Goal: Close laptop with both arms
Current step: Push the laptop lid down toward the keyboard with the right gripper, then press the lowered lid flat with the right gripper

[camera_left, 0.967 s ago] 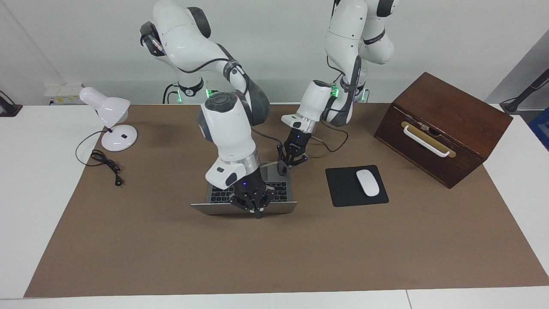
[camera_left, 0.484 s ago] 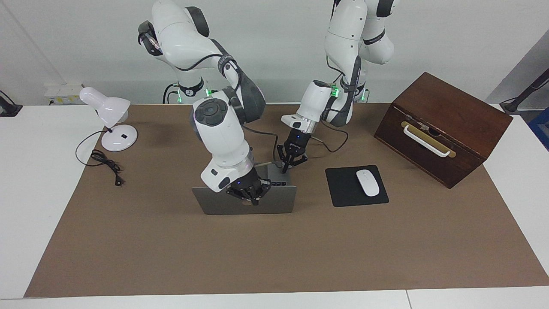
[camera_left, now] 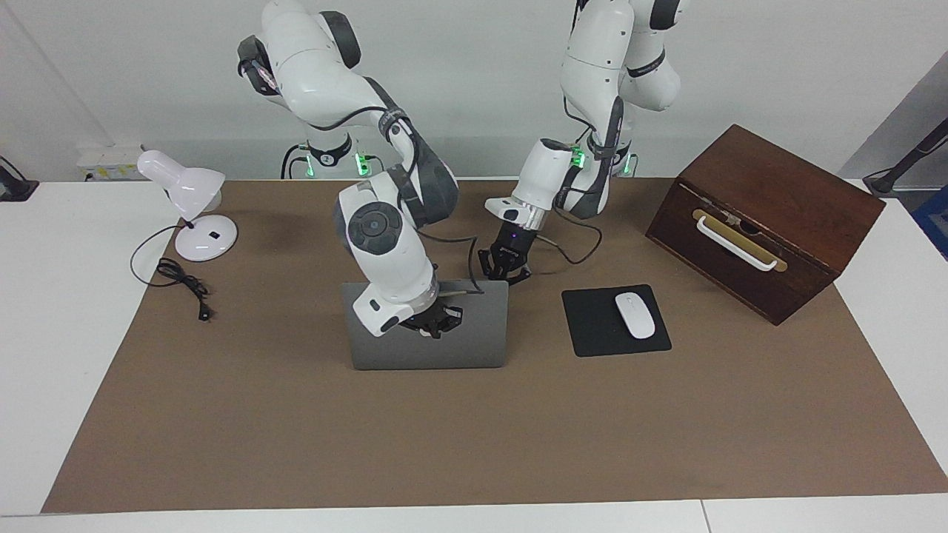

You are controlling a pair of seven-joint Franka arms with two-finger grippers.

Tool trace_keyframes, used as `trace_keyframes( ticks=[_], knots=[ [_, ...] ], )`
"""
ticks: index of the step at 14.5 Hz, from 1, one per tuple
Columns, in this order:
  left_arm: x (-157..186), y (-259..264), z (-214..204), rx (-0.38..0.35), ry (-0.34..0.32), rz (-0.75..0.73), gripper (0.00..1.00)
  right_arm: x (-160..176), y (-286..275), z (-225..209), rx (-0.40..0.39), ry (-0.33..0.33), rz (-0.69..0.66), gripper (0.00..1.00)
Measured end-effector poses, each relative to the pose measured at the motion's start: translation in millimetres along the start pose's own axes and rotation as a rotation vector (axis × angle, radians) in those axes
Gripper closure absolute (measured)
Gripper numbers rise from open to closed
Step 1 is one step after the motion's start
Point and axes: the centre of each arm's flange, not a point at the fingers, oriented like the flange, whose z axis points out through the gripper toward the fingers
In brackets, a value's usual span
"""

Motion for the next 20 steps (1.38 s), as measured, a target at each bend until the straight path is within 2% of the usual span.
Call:
trace_keyframes(
  ticks=[3, 5, 20],
  knots=[
    [0, 0, 0, 0.0, 0.0, 0.028, 0.99, -19, 4, 22, 0.006, -0.08, 0.039, 0.99],
    [0, 0, 0, 0.0, 0.0, 0.046, 0.99, -26, 5, 28, 0.0, -0.101, 0.06, 0.99],
    [-1, 0, 0, -0.001, 0.005, 0.089, 0.99, -38, 11, 44, -0.02, -0.123, 0.093, 0.99]
  ],
)
